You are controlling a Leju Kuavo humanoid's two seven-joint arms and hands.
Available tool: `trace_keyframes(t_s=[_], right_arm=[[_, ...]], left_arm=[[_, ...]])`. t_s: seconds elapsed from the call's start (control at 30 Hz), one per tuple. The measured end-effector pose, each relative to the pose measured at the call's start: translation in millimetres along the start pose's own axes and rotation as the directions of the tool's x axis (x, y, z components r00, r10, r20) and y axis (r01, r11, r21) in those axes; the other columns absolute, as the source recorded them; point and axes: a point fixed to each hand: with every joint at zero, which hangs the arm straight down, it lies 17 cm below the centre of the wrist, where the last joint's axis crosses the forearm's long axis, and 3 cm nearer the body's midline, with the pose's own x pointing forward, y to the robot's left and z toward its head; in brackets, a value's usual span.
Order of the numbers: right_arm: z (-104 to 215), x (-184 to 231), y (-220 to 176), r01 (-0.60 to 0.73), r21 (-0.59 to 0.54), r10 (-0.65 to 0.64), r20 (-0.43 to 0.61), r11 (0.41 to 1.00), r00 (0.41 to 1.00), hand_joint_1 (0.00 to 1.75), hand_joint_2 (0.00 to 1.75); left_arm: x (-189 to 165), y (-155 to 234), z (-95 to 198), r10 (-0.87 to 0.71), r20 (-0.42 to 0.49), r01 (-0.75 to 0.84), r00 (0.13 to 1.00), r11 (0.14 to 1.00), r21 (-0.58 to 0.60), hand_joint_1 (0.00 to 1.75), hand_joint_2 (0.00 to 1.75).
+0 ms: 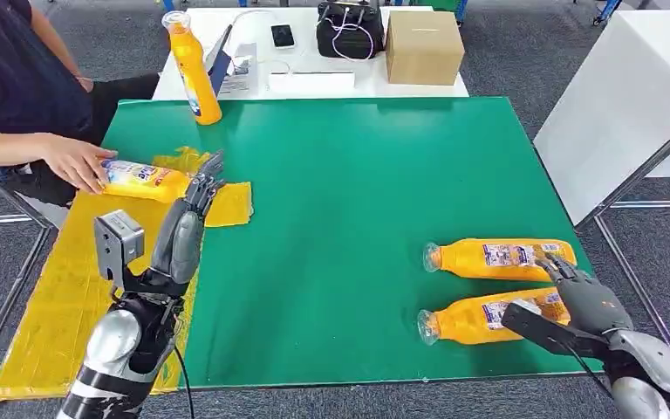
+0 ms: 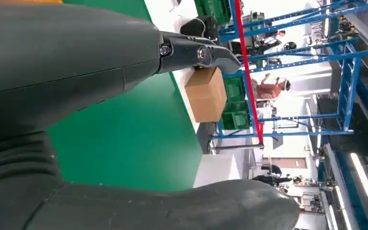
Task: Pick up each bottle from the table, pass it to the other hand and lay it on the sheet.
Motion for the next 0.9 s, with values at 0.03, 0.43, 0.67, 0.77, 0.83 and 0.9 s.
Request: trace_keyframes(t_s=[0.03,0.43,0.67,0.77,0.83,0.9], right_arm=[[-2,1,3,-0.007,0.011,0.007,0.001,1.0,1.0,0.0,1.75],[12,-7,93,-0.092,0.297,0.083,0.04,0.95,0.996,0.0,1.75],[12,-10,101,-0.12,0.33,0.115,0.036,0.936,0.993,1.75,1.75],[15,-12,111,-0.137,0.35,0.132,0.036,0.927,0.991,1.75,1.75],[15,-12,115,-0.14,0.351,0.137,0.035,0.926,0.99,1.75,1.75],[15,-13,116,-0.126,0.343,0.129,0.014,0.931,0.992,1.75,1.75]], left_arm=[[0,0,0,0.002,0.001,-0.002,1.0,1.0,0.0,0.0,0.0],[8,1,-16,0.047,0.025,-0.047,0.999,0.999,0.013,0.0,0.0],[11,-3,-23,0.07,0.019,-0.071,0.997,0.997,0.006,0.0,0.0],[13,-6,-27,0.076,0.021,-0.076,0.997,0.997,0.002,0.0,0.0],[15,-6,-29,0.08,0.024,-0.08,0.997,0.997,0.0,0.0,0.0],[16,-7,-31,0.081,0.02,-0.081,0.997,0.997,0.003,0.0,0.0]])
